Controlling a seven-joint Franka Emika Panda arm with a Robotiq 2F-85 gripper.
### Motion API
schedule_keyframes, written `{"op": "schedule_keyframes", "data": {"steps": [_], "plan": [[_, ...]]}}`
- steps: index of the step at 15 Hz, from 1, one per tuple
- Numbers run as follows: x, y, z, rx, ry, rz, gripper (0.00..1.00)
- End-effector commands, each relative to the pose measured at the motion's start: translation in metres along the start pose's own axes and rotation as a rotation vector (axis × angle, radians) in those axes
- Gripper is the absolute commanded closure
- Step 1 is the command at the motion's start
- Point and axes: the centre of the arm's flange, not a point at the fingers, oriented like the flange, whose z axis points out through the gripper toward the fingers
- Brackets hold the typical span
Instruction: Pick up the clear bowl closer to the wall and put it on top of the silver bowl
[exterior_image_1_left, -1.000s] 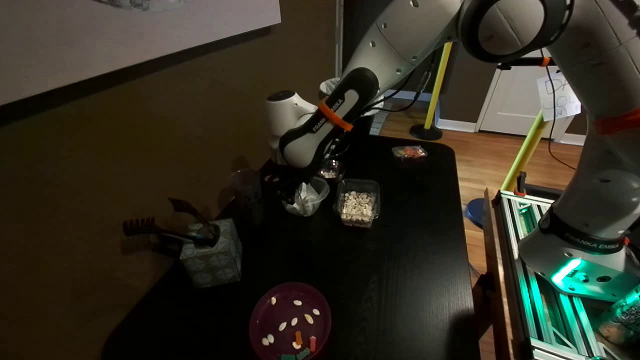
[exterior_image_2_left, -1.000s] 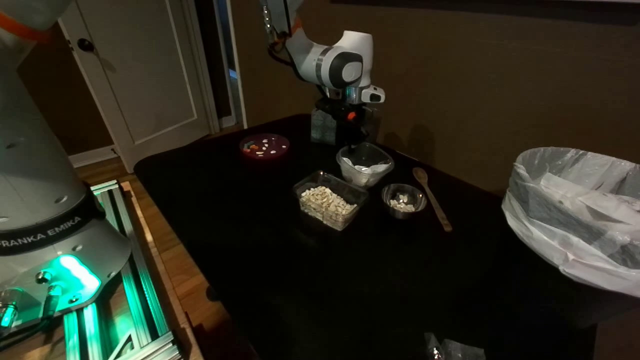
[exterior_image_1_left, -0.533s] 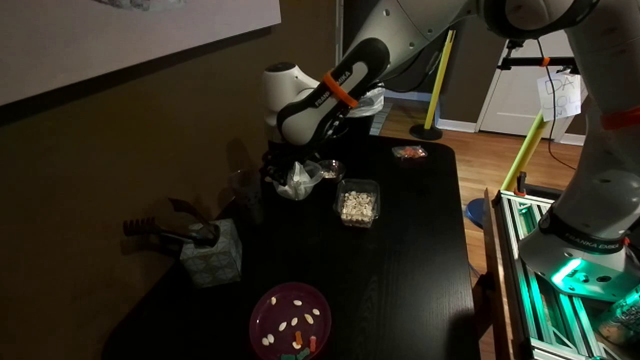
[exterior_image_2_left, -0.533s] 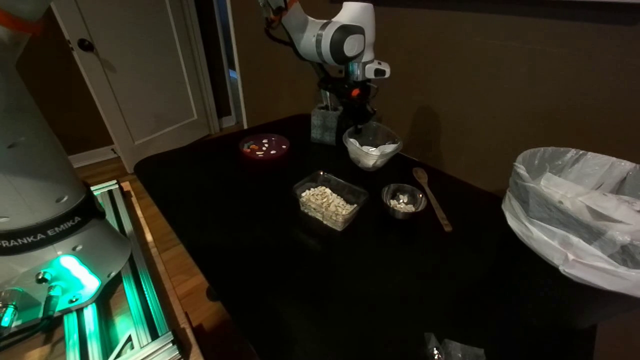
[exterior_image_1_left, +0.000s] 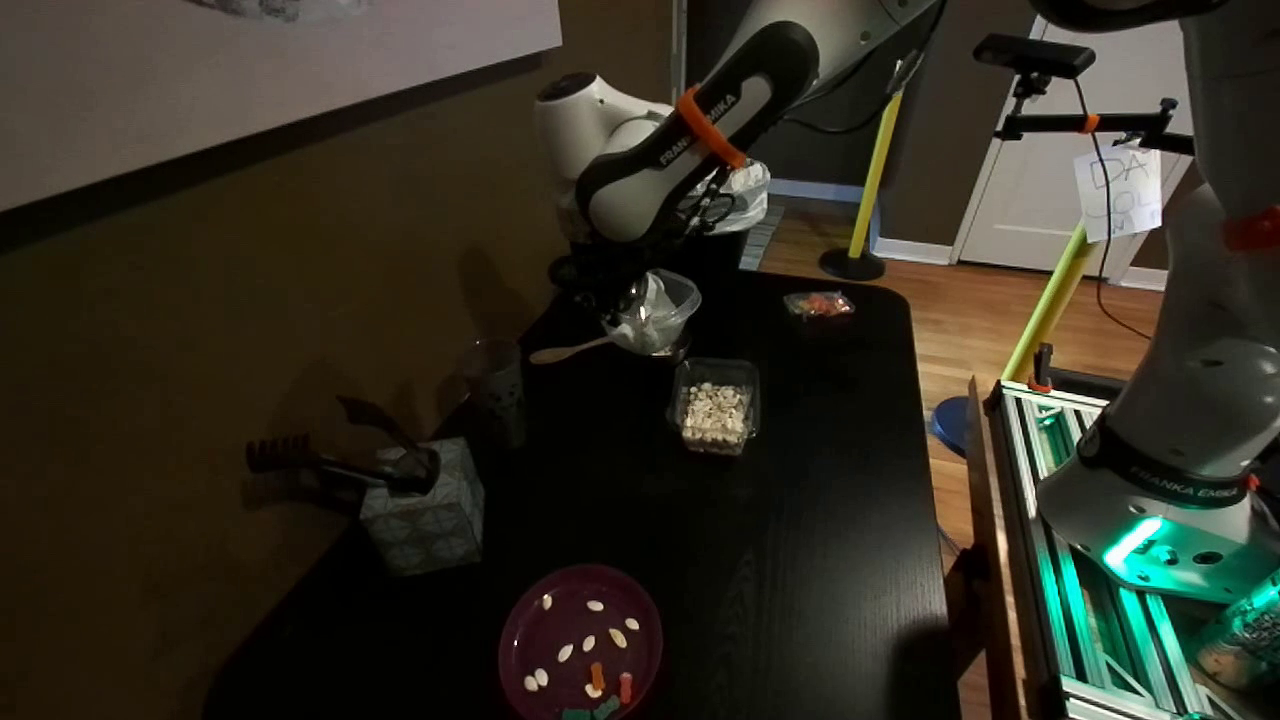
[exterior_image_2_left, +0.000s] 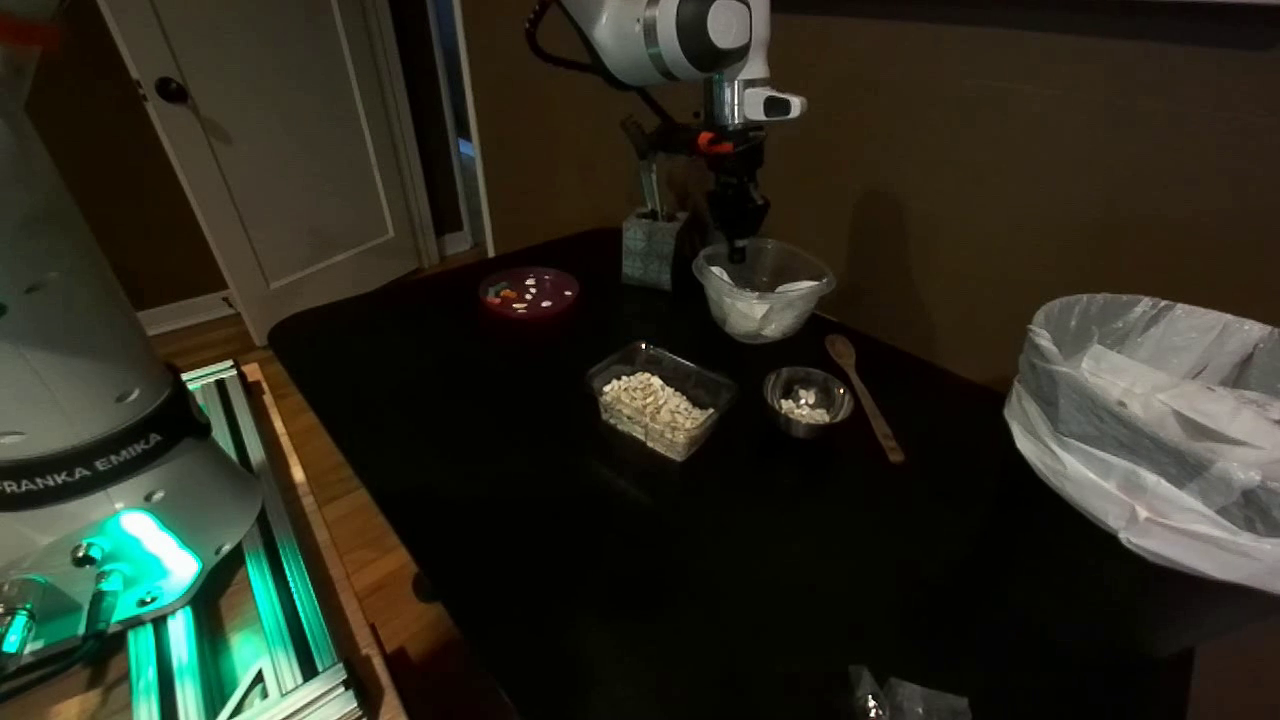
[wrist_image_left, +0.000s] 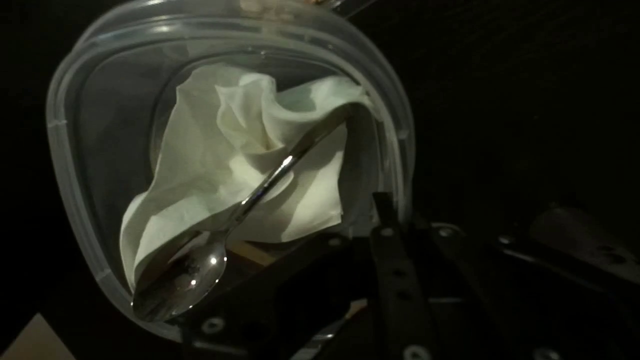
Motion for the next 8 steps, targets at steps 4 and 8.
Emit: {"op": "schedule_keyframes", "data": {"steps": [4, 8], "plan": [[0.013, 0.021, 0.029, -0.016, -0.031, 0.158, 0.99], [0.024, 0.038, 0.046, -0.021, -0.045, 0.244, 0.99]]}}
